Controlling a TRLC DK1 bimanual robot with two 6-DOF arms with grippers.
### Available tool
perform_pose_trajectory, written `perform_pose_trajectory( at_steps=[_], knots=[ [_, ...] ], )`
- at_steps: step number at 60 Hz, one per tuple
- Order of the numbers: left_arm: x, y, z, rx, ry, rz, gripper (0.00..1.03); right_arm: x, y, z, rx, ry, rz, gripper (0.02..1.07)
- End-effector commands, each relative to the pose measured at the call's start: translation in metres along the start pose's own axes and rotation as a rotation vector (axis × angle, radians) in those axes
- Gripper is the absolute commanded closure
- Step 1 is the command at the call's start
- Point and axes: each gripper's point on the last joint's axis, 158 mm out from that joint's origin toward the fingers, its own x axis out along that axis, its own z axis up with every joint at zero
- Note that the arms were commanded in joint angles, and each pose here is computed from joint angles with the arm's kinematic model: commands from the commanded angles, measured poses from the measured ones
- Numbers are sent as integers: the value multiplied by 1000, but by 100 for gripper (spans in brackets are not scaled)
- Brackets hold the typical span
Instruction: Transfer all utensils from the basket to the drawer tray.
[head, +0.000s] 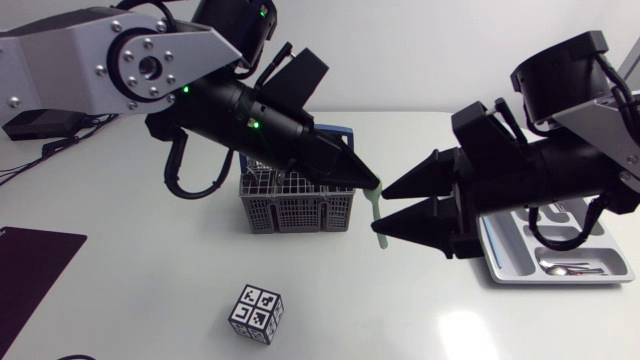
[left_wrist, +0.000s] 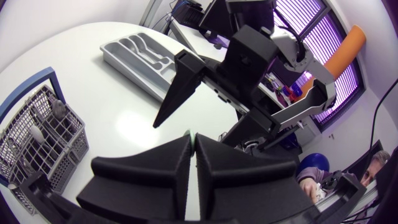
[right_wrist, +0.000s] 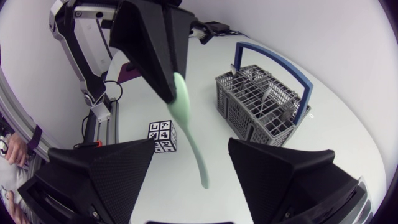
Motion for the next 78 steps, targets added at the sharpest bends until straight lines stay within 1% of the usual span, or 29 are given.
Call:
perform_pose_trajectory(
  at_steps=[1, 3, 6, 13, 16, 22, 24, 26, 35, 40, 46, 50, 51, 52, 54, 59, 62, 68, 72, 78],
  knots=[
    [-2, -10, -5, 21, 3, -31, 98, 8, 9, -11, -22, 15, 30, 40],
    [-2, -10, -5, 21, 3, -31, 98, 8, 9, -11, -25, 14, 29, 43],
    [-3, -10, -5, 20, 2, -31, 98, 7, 10, -10, -35, 5, 24, 54],
    [-4, -12, -5, 20, 0, -36, 98, 7, 11, -11, -41, 3, 23, 69],
    [-4, -13, -4, 23, -2, -36, 98, 7, 11, -11, -41, 2, 22, 78],
    [-5, -14, -4, 23, -2, -39, 98, 6, 12, -11, -43, 1, 20, 88],
    [-6, -15, -5, 21, -2, -39, 98, 5, 13, -10, -44, -2, 19, 93],
    [-6, -15, -5, 20, -1, -43, 98, 5, 12, -10, -44, -4, 18, 96],
    [-8, -17, -5, 22, -4, -44, 98, 6, 14, -9, -45, -3, 20, 101],
    [-9, -18, -4, 21, -8, -43, 96, 8, 16, -11, -48, 6, 22, 101],
    [-13, -18, 2, 21, -20, -39, 80, 10, 17, -15, -45, 18, 21, 101],
    [-16, -19, 10, 33, -37, -35, 65, 11, 16, -19, -45, 27, 17, 101],
    [-19, -19, 14, 36, -47, -32, 59, 11, 16, -21, -43, 32, 15, 101],
    [-21, -18, 16, 34, -52, -28, 57, 11, 15, -21, -45, 33, 12, 101],
    [-26, -16, 24, 36, -72, -16, 50, 10, 13, -26, -44, 45, 7, 101],
    [-39, -10, 40, 33, -119, 9, 40, 11, 9, -37, -43, 76, -8, 101],
    [-46, -4, 50, 23, -152, 28, 38, 10, 6, -43, -43, 92, -17, 101],
    [-63, 11, 67, -1, -225, 72, 38, 2, -8, -57, -28, 111, -50, 101],
    [-71, 19, 70, -12, -244, 98, 38, -10, -26, -66, -13, 117, -102, 101],
    [-75, 40, 67, -27, -248, 177, 38, -31, -54, -84, -2, 140, -188, 101]
  ],
)
